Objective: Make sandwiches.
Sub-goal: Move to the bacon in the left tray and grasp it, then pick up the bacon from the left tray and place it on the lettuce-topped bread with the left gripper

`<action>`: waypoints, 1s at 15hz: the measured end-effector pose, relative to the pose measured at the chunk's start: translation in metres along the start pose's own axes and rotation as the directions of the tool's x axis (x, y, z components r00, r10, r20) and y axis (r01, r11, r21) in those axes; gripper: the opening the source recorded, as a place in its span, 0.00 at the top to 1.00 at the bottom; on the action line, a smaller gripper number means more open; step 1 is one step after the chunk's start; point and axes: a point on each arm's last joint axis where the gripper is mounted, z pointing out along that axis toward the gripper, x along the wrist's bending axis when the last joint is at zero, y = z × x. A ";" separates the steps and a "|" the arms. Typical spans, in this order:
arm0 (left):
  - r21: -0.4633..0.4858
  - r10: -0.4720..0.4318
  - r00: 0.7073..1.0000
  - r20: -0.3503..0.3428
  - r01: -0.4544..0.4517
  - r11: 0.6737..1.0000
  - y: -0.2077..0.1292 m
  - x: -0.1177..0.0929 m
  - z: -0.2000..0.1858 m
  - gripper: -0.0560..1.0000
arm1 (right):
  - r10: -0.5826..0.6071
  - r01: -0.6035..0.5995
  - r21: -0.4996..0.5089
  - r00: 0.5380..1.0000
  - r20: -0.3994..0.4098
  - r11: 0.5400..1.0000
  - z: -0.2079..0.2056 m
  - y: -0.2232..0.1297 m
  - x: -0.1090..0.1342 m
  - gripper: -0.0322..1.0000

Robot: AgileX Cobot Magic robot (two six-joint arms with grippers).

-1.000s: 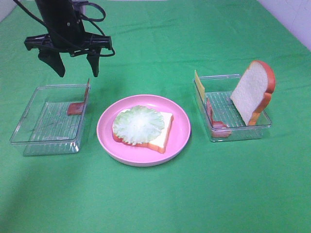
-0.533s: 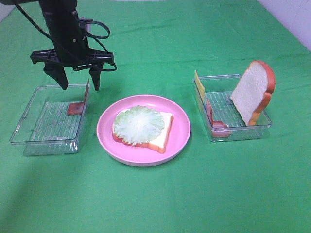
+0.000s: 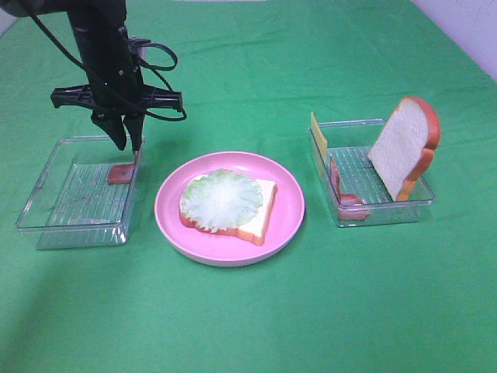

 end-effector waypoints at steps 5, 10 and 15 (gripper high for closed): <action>-0.008 0.003 1.000 0.003 -0.003 1.000 0.000 0.000 -0.002 0.94 | 0.000 0.000 0.000 1.000 0.000 1.000 0.000 0.000 0.000 0.19; -0.072 0.040 0.988 0.150 -0.030 0.997 -0.003 -0.010 -0.051 0.94 | 0.000 0.000 0.000 1.000 0.000 1.000 0.000 0.000 0.000 0.19; -0.070 0.127 0.894 0.429 -0.107 0.992 -0.017 -0.043 -0.079 0.94 | 0.000 0.000 0.000 1.000 0.000 1.000 0.000 0.000 0.000 0.19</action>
